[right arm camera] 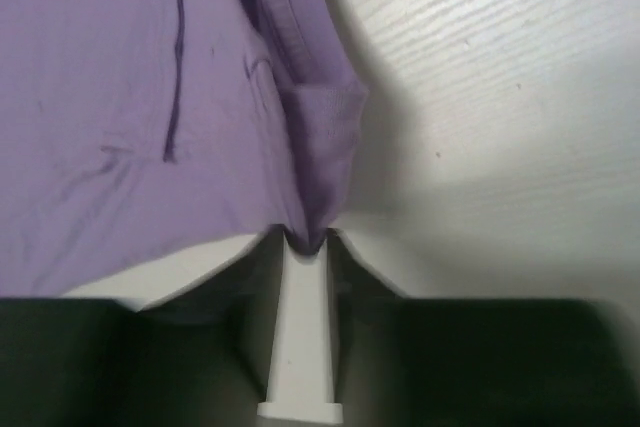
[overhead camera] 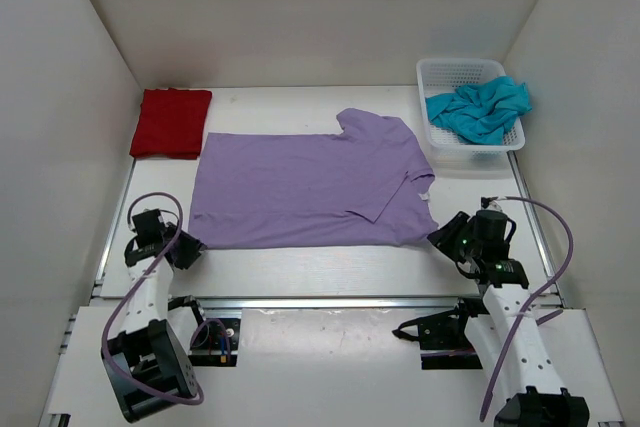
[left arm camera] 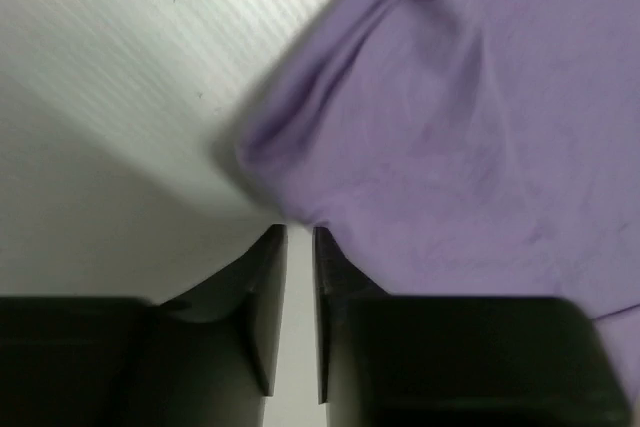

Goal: Fold and stack the t-shirts
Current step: Fold the flattened tshirt in 1/3 of the way

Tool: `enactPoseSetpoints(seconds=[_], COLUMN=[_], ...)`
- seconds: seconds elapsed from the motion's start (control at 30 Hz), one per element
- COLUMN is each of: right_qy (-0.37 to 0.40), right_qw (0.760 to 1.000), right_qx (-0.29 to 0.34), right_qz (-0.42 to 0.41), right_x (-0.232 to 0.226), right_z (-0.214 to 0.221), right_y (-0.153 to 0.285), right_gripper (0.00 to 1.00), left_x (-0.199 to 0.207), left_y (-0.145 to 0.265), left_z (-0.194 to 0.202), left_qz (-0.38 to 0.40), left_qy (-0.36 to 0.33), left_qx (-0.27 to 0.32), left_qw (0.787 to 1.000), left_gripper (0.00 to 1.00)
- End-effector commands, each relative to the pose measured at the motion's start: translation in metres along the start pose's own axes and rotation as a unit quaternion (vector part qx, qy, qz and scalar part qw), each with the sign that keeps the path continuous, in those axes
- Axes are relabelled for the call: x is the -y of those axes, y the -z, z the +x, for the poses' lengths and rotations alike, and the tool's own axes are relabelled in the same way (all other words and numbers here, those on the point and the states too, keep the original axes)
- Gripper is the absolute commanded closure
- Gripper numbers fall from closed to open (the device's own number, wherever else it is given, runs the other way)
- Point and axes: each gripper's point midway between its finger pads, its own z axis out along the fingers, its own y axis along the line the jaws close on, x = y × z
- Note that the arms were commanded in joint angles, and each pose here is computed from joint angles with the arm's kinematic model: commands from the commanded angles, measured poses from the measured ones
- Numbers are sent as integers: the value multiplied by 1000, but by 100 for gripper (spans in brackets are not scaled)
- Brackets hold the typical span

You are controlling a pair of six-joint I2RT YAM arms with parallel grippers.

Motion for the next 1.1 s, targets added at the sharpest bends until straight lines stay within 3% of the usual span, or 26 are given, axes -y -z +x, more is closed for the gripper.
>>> enactPoseSetpoints(seconds=[0.0,0.07,0.13,0.17,0.23,0.33,0.37,0.63,0.77,0.87,1.07], right_qy=[3,25,60,68,89,143,166,175,169,164,161], right_qw=[1000,999,997,997,995,986,980,972,972,972,971], right_qx=[15,25,40,42,41,-7,-27,-83,-100,-112,-123], right_qz=[15,11,-12,-15,-31,-86,-103,-136,-131,-126,-127], right_x=[-7,-14,-31,-36,-51,-86,-102,-123,-124,-120,-122], right_z=[-12,-24,-39,-43,-49,-28,-9,17,22,28,33], right_y=[17,21,25,27,27,5,-14,-68,-87,-98,-108], right_gripper=[73,57,50,51,62,96,100,87,84,77,77], left_x=[2,12,31,37,59,103,130,199,212,214,217], left_y=[10,14,23,25,32,34,34,46,38,31,25], left_z=[6,-8,-35,-41,-51,-34,-7,84,103,115,144], left_qz=[-4,8,23,26,48,146,204,298,316,320,325], left_qy=[-13,-15,-38,-49,-79,-122,-140,-251,-260,-268,-295], left_qx=[-31,-11,34,44,72,73,64,8,-16,-24,-43], left_qw=[999,1000,998,997,993,979,967,921,912,908,897], left_gripper=[59,25,20,22,34,47,55,56,58,57,59])
